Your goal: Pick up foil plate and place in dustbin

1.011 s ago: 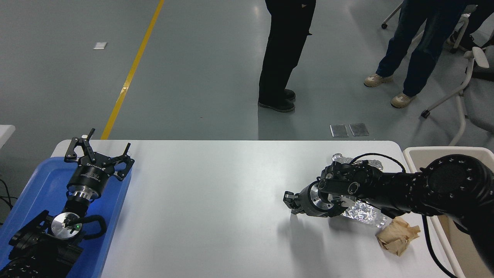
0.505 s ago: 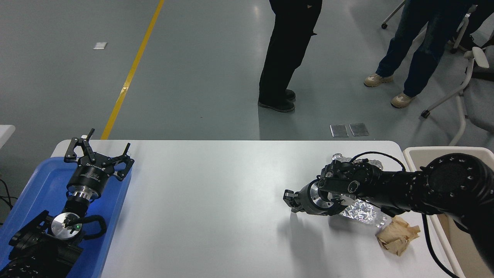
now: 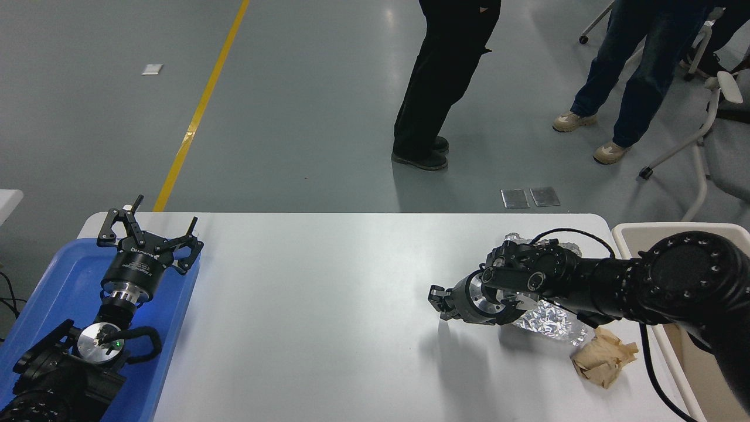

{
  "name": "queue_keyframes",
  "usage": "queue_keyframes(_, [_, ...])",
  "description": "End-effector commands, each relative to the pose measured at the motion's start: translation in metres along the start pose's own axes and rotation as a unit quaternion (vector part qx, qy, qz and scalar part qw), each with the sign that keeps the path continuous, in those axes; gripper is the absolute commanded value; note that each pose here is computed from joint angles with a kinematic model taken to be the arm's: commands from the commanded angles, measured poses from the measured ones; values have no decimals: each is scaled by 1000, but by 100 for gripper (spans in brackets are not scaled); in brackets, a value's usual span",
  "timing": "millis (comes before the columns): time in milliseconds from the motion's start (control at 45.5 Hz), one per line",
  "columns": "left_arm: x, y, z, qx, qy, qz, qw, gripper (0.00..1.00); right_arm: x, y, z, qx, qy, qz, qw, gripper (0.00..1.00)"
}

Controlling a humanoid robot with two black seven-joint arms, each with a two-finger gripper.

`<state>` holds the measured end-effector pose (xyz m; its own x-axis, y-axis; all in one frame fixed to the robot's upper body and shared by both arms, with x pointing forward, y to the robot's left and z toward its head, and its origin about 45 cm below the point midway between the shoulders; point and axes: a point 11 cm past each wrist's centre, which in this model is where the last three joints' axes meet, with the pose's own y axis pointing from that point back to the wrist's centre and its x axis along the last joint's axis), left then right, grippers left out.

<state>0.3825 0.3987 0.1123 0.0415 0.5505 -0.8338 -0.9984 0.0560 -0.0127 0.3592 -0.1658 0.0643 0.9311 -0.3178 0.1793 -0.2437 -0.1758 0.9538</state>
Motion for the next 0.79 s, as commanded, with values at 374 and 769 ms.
queue_keyframes(374, [0, 0, 0, 0, 0, 0, 1000, 99, 15, 20, -25, 19, 19, 12, 1000, 24])
queue_keyframes(769, [0, 0, -1, 1, 0, 0, 1000, 99, 3, 107, -69, 22, 49, -36, 998, 85])
